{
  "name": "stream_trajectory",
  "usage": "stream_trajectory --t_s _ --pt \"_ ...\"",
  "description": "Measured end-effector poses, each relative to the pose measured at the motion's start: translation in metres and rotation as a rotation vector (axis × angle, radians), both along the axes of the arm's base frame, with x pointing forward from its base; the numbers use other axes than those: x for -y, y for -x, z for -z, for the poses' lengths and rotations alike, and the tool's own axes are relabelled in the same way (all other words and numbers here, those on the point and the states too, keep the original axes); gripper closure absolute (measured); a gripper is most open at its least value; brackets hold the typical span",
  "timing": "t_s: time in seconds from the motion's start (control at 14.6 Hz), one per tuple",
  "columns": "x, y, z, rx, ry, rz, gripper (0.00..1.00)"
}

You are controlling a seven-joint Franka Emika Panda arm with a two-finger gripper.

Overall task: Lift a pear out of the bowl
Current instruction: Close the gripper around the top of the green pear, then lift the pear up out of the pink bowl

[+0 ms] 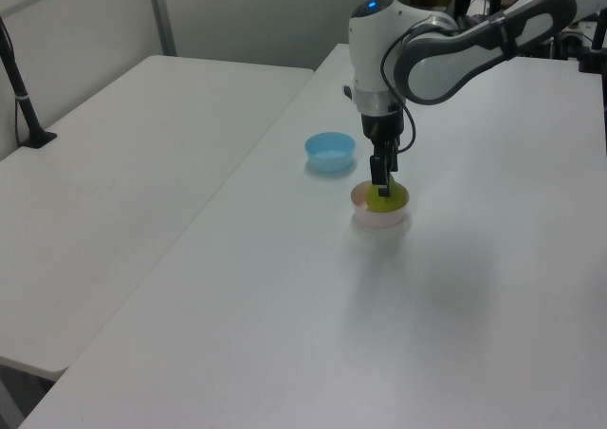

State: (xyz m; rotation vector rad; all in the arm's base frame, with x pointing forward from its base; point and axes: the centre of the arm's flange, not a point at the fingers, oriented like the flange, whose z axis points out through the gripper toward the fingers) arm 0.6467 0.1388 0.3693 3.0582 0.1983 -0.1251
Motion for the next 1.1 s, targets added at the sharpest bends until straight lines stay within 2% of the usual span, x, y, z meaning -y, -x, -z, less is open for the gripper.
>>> stream_trajectory --t_s 0.41,0.82,1.1 --pt "-0.002 -0.006 0.027 0.004 -0.005 0.001 0.18" --pt "-0.003 -0.008 0.028 0.016 -0.003 -0.005 0.32" --pt "-0.004 -0.008 0.028 0.017 -0.002 -0.006 0.32"
